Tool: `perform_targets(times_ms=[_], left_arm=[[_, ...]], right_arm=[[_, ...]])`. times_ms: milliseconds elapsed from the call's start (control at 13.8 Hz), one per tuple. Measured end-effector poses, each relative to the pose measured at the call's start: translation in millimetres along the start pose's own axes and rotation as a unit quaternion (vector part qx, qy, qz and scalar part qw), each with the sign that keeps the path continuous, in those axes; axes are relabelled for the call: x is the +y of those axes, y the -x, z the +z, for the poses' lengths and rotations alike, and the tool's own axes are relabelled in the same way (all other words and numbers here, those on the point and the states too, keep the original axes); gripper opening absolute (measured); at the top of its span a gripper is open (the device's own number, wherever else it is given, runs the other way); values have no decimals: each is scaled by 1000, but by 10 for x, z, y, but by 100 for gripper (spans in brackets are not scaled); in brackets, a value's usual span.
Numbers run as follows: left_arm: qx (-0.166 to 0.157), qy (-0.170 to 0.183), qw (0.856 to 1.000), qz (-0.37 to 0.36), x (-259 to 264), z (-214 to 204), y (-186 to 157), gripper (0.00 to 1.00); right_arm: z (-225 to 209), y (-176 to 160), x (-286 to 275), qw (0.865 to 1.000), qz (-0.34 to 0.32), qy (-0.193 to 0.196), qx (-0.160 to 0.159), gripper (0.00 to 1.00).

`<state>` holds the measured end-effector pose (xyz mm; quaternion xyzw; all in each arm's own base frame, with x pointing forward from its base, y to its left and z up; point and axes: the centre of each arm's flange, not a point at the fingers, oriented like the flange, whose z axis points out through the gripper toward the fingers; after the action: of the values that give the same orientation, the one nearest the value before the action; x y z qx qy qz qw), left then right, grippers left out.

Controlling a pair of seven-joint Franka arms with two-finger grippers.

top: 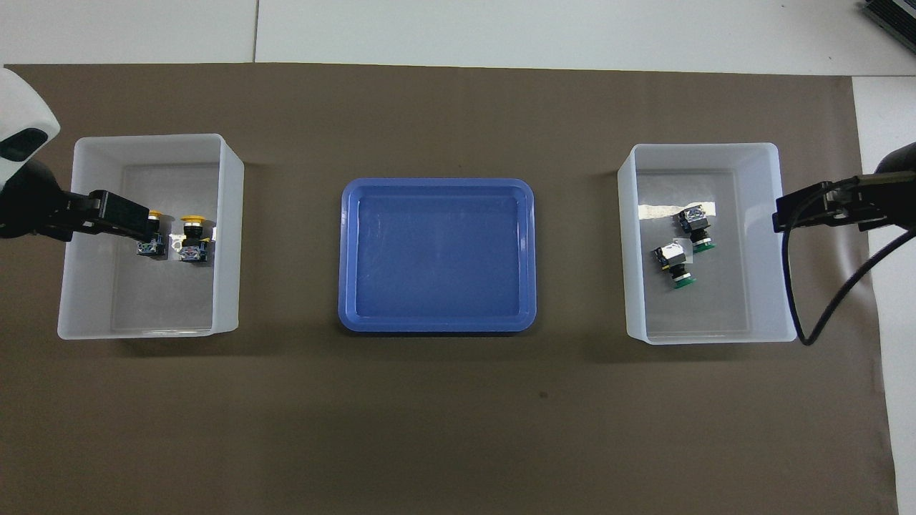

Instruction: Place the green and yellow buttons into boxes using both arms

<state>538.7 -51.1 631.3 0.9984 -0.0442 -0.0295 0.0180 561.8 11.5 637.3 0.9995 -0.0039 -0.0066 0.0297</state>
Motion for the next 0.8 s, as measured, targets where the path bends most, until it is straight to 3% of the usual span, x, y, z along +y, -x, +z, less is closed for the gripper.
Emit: perform_targets(times_ms=[435, 798], left_arm=[[-9, -35, 999, -3, -76, 67, 15, 100], [-3, -38, 999, -2, -71, 44, 17, 100]], right_arm=[[18, 41, 36, 1000, -2, -6, -15, 100], [23, 42, 111, 1000, 0, -9, -16, 100]])
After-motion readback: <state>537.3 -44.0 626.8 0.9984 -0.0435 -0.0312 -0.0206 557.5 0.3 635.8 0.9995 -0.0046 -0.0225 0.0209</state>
